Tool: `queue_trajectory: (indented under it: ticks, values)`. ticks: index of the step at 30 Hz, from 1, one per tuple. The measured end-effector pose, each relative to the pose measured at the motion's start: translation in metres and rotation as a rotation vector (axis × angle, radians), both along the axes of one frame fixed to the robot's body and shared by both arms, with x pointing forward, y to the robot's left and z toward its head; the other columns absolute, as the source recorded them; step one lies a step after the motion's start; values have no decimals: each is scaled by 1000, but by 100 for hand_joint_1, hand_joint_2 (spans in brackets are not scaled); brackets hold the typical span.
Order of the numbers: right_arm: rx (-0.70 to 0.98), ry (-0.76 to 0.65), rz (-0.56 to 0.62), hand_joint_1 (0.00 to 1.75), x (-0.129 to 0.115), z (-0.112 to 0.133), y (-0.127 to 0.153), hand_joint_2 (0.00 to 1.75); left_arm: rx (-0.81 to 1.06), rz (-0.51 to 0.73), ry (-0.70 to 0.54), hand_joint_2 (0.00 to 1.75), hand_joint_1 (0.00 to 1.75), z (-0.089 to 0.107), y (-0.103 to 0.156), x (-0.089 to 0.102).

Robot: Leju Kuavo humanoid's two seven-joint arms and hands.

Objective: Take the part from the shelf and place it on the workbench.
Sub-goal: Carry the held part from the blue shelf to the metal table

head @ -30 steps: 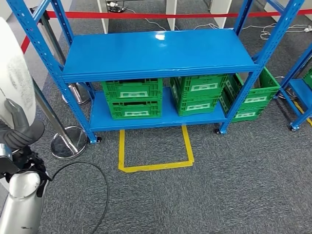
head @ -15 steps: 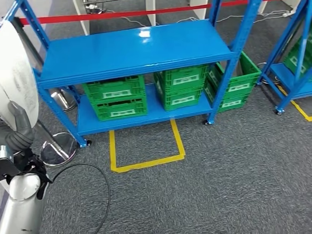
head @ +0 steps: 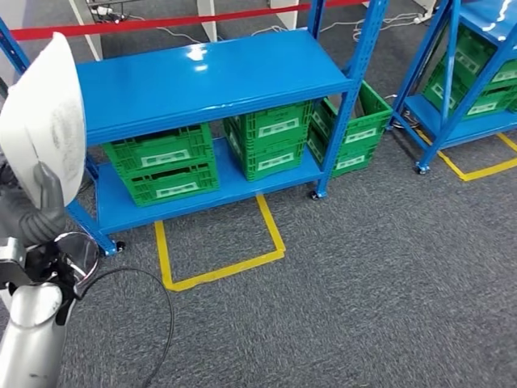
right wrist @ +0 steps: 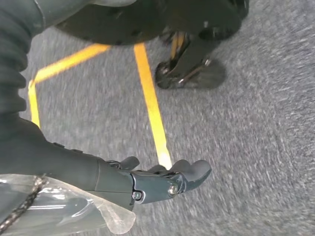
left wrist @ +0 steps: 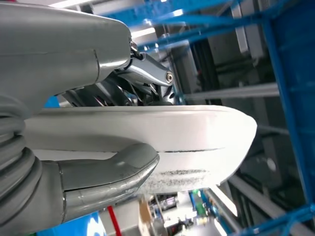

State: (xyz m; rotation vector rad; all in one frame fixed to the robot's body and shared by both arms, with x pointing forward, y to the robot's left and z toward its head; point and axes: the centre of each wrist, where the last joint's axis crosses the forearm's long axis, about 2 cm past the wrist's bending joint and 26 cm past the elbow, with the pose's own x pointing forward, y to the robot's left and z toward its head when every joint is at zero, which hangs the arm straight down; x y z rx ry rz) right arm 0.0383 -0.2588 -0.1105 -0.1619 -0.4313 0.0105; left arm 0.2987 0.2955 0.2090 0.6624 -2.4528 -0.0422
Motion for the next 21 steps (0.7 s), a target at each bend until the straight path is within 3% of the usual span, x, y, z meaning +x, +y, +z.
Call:
queue_trajectory:
  ticks: [5,13,21]
  values:
    - [14,14,-53,0,1,0,0,175,30,-35,20,175,175,5,0,4]
    - [28,24,-170,0,4,0,-2,175,80,-86,1,175,175,30,-6,21]
    - [16,35,-212,0,3,0,-7,175,97,-91,-13,175,175,43,-6,30]
